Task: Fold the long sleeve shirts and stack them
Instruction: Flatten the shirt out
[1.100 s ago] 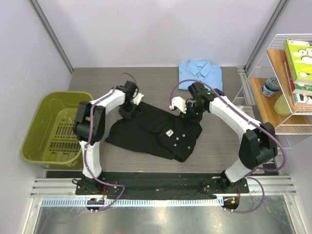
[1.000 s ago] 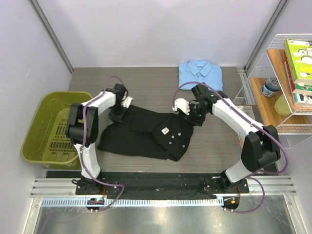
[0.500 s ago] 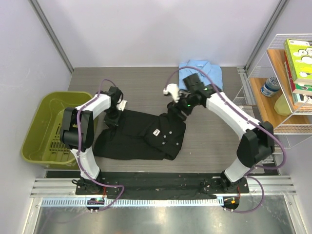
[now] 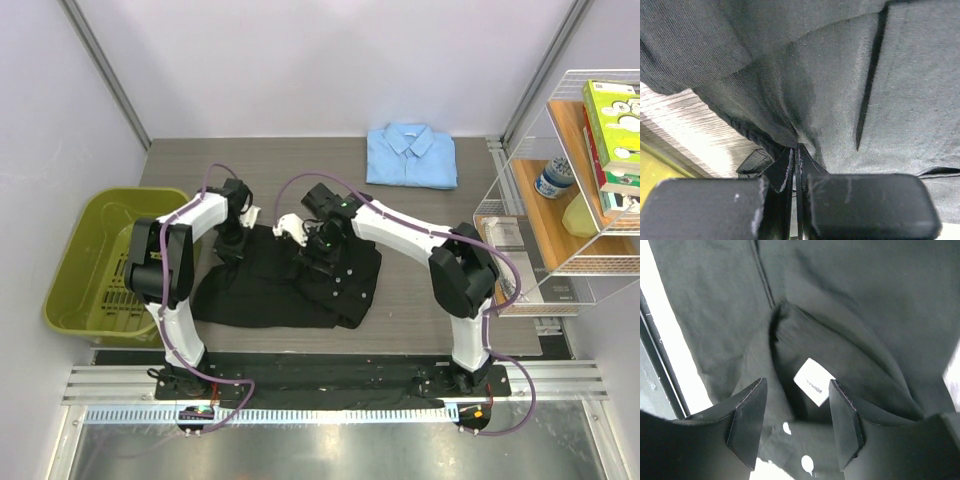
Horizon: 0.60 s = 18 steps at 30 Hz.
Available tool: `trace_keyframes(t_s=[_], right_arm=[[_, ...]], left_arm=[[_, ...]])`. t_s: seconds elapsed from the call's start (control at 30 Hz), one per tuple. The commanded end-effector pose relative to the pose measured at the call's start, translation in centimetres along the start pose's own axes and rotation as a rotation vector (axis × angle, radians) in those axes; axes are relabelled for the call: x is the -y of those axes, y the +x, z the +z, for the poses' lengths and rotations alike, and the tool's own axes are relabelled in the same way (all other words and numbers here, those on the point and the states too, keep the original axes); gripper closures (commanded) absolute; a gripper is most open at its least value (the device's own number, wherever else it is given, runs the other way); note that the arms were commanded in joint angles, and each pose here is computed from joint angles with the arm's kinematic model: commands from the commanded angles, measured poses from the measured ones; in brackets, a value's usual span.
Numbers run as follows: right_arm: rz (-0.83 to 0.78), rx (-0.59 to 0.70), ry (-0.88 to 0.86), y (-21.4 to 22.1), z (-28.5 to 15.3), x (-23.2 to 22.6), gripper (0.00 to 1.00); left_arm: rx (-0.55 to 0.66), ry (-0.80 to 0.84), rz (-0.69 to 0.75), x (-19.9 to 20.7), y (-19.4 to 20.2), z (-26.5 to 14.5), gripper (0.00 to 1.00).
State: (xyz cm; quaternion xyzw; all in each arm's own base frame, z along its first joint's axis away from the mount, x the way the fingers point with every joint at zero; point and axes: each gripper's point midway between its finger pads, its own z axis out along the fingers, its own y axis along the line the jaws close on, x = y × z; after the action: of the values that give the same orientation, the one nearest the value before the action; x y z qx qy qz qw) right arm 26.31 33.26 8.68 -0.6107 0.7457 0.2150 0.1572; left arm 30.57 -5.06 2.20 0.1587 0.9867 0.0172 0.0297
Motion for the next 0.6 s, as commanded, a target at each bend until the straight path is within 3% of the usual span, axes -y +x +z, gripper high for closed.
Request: trace_keyframes(t_s=[0.0,0.1,0.17,0.2,0.23,0.27,0.4,0.5,0.57], right_arm=[[-0.066,-0.012,-0.064,-0.4,0.4,-1.1,0.43],[-0.102,-0.077,-0.087,2.2,-0.1,-2.1,0.47],[-0.153,-0.117,-0.097,4.0,-0.6,-2.7,0.57],[-0.163,-0.147,-0.095,5.0,-1.1,-3.0,0.65],[-0.181,-0.161,-0.092,5.8,-1.5,-2.8,0.89],[-0.183,-0.163,-0.073,6.3,-2.5,-2.8,0.99],[-0.135,-0.169,-0.009,8.8,-9.1,-1.6,0.99],[-0.111,-0.209,0.084,13.4,-14.2,-0.3,0.99],[-0.099,-0.313,0.100,18.8,-15.5,-0.1,0.95]], left_arm=[[0.028,0.008,-0.033,-0.5,-1.0,-0.1,1.00],[0.019,0.010,-0.058,-1.2,-0.7,0.1,1.00],[0.014,0.013,-0.064,-1.4,-0.6,0.2,1.00],[0.015,0.013,-0.068,-1.6,-0.7,0.1,1.00],[0.015,0.013,-0.070,-1.7,-0.6,0.2,1.00],[0.018,0.012,-0.074,-1.8,-0.6,0.1,1.00],[0.014,0.018,-0.082,-1.9,-0.1,-0.1,1.00],[0.016,0.011,-0.077,-2.1,0.3,0.0,1.00],[0.015,0.006,-0.084,-2.4,0.4,0.1,1.00]])
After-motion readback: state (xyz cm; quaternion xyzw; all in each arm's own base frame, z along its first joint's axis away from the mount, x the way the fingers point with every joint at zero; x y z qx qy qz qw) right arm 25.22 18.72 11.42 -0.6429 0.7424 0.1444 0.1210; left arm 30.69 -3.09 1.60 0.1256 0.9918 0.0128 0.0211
